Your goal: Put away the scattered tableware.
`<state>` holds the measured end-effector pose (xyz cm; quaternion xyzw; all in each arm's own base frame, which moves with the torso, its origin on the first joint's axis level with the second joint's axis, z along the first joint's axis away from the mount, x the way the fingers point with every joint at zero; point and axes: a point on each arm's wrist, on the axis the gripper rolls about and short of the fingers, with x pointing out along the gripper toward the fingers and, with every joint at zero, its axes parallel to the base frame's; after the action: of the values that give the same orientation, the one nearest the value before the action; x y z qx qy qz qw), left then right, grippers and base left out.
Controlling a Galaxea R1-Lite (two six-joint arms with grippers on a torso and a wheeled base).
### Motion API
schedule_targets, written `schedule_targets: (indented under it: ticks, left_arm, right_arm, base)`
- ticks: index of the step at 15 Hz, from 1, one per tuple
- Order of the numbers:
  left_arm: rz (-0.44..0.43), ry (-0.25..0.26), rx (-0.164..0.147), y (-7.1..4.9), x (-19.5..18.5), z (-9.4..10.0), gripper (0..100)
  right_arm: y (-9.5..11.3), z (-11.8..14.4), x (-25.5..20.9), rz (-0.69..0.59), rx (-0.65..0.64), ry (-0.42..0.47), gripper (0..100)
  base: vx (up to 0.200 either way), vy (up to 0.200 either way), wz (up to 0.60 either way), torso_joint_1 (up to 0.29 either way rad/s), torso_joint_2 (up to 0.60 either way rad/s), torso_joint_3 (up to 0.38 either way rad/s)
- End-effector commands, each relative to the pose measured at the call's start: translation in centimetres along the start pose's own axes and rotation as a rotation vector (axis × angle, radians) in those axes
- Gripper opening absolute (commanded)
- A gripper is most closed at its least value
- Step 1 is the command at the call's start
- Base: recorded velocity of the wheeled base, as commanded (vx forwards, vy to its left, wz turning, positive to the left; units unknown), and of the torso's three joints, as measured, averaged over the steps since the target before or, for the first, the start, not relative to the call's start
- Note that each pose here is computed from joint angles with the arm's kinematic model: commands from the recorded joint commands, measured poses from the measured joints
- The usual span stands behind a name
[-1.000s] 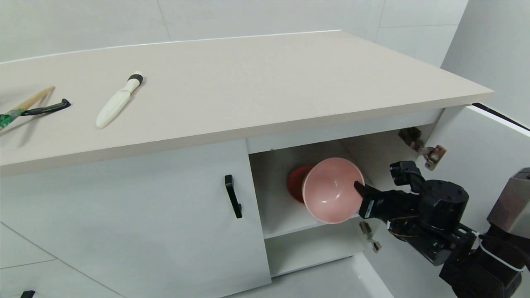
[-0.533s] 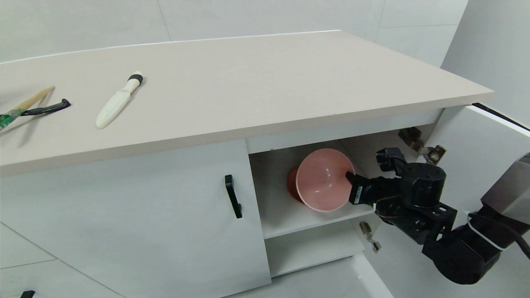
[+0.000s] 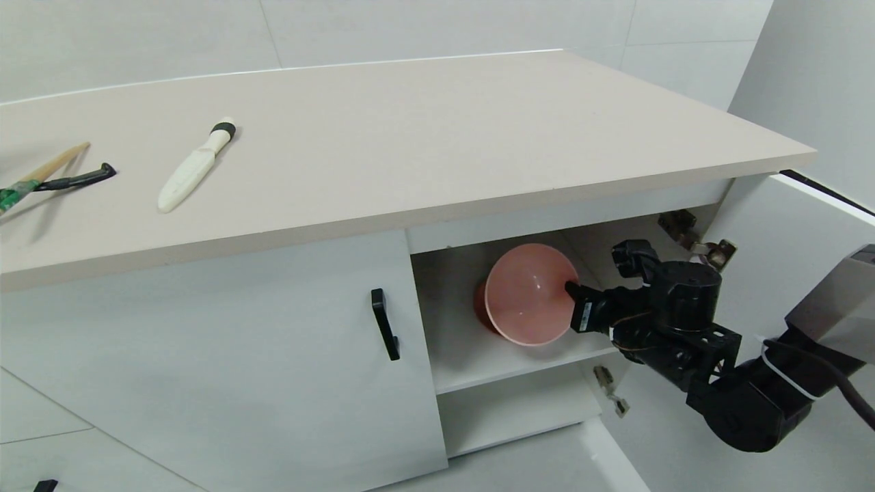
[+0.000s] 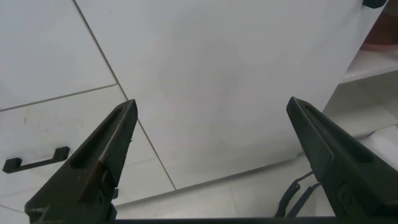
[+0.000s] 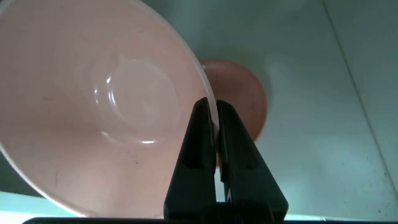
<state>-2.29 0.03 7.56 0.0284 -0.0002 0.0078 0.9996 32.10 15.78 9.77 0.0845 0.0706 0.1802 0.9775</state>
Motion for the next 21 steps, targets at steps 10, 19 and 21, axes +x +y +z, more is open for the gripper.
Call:
schedule_targets:
  ticks: [10, 19, 21]
  left_arm:
    - [0.004, 0.003, -0.06, 0.0, 0.0, 0.0, 100]
    - [0.006, 0.003, -0.064, 0.0, 0.0, 0.0, 100]
    - [0.006, 0.003, -0.064, 0.0, 0.0, 0.0, 100]
  right_arm:
    - [-2.7, -3.5, 3.6, -0.067, -0.019, 0.06, 0]
    - [-2.5, -3.0, 5.6, -0.057, -0.016, 0.0, 0]
    - [-2.6, -3.4, 5.8, -0.059, -0.016, 0.01, 0]
  base:
    - [0.0, 0.0, 0.0, 0.0, 0.0, 0.0]
    - [0.0, 0.0, 0.0, 0.0, 0.0, 0.0]
    - [0.0, 0.0, 0.0, 0.0, 0.0, 0.0]
